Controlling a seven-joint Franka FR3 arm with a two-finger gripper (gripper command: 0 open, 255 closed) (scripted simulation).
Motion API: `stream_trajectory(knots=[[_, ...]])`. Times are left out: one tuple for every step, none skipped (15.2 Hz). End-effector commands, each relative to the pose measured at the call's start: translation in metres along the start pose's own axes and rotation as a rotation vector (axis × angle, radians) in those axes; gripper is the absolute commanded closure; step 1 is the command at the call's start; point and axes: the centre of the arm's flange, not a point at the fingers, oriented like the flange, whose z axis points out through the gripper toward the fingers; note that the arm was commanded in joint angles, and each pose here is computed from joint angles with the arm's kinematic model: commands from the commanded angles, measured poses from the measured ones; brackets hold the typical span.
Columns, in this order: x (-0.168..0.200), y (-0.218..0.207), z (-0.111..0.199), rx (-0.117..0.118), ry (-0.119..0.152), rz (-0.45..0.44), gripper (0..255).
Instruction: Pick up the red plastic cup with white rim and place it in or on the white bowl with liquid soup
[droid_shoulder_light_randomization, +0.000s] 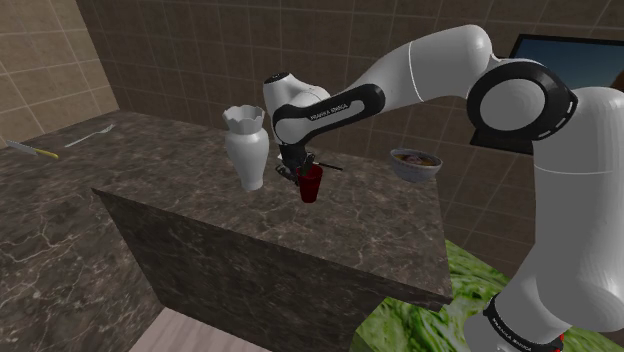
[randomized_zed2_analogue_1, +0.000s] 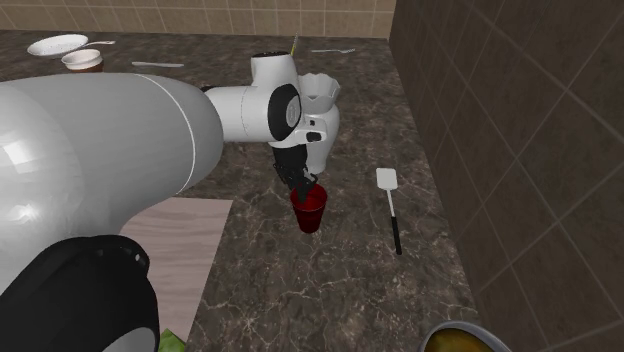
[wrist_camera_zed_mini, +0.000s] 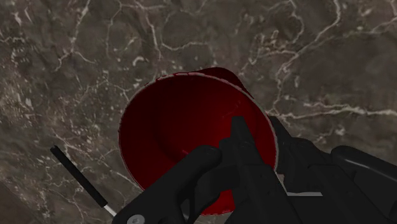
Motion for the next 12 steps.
stream_trajectory(knots=[[0.0,0.0,0.0,0.0,0.0,0.0,255],[0.0,0.0,0.0,0.0,0.0,0.0,255],[0.0,0.0,0.0,0.0,0.0,0.0,255],[0.0,0.001,-0.005,0.0,0.0,0.0,255],[0.0,0.002,-0.01,0.0,0.0,0.0,255],[0.0,0.003,-0.016,0.0,0.0,0.0,255],[-0.001,0.004,-0.021,0.0,0.0,0.0,255],[-0.001,0.005,-0.026,0.0,0.0,0.0,255],[-0.001,0.006,-0.031,0.0,0.0,0.0,255],[-0.001,0.007,-0.036,0.0,0.0,0.0,255],[-0.001,0.008,-0.041,0.0,0.0,0.0,255],[-0.001,0.009,-0.047,0.0,0.0,0.0,255]])
